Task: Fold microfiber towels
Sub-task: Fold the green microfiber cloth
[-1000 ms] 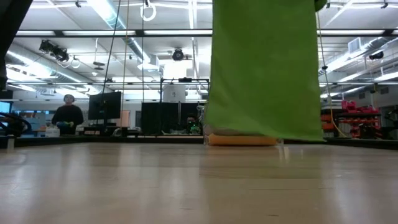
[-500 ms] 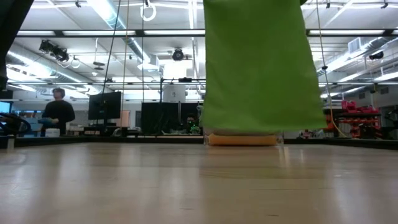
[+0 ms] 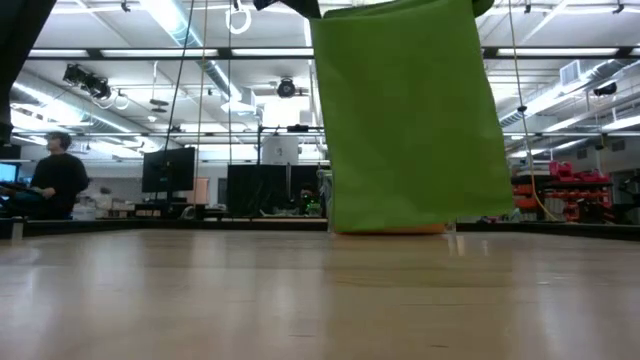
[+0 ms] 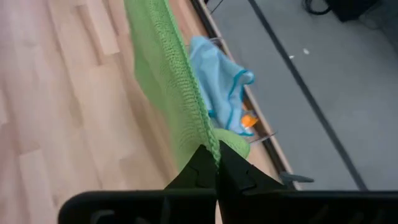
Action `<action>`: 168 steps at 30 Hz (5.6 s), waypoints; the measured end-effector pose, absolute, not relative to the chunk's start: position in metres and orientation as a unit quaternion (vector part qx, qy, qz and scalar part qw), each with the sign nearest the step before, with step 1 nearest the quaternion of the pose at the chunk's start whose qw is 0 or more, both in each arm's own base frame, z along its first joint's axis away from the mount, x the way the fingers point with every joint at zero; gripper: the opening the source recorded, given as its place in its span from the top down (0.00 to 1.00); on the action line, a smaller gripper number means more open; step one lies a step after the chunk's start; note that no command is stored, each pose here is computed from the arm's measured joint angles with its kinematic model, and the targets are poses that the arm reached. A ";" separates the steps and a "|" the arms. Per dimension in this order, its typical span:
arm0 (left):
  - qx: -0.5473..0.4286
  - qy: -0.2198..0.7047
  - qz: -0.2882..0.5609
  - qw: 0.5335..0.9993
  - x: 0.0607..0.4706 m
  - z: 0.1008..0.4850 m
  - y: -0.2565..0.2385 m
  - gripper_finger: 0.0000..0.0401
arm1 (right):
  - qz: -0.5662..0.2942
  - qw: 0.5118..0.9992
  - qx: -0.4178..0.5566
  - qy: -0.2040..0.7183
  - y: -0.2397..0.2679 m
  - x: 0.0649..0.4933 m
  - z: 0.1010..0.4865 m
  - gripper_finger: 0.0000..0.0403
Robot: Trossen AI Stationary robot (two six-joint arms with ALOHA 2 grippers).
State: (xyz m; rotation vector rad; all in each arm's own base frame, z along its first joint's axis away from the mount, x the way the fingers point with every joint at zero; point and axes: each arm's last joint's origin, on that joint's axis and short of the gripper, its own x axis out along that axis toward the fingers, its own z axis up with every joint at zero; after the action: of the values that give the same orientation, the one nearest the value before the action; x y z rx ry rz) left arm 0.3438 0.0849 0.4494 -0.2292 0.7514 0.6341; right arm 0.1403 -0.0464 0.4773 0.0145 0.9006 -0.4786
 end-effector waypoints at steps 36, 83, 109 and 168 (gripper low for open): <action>-0.263 0.502 0.120 0.815 0.384 0.315 -0.085 1.00 | 0.008 0.815 0.165 0.555 0.065 0.115 0.283 1.00; -0.399 0.463 0.246 0.752 0.388 0.194 -0.044 1.00 | -0.108 0.783 0.168 0.589 -0.040 0.186 0.203 1.00; -0.386 0.474 0.311 0.728 0.390 0.168 -0.030 0.99 | -0.155 0.770 0.158 0.599 -0.054 0.197 0.194 1.00; -0.447 0.416 0.211 0.763 0.415 0.157 -0.076 0.93 | -0.165 0.727 0.109 0.658 -0.079 0.226 0.182 0.99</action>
State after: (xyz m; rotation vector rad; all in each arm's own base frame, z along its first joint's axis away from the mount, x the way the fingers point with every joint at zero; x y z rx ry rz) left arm 0.4146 -0.0760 0.1567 -0.9714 0.9057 0.4595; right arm 0.2265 -0.0790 0.1818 0.2394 1.4506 -0.3631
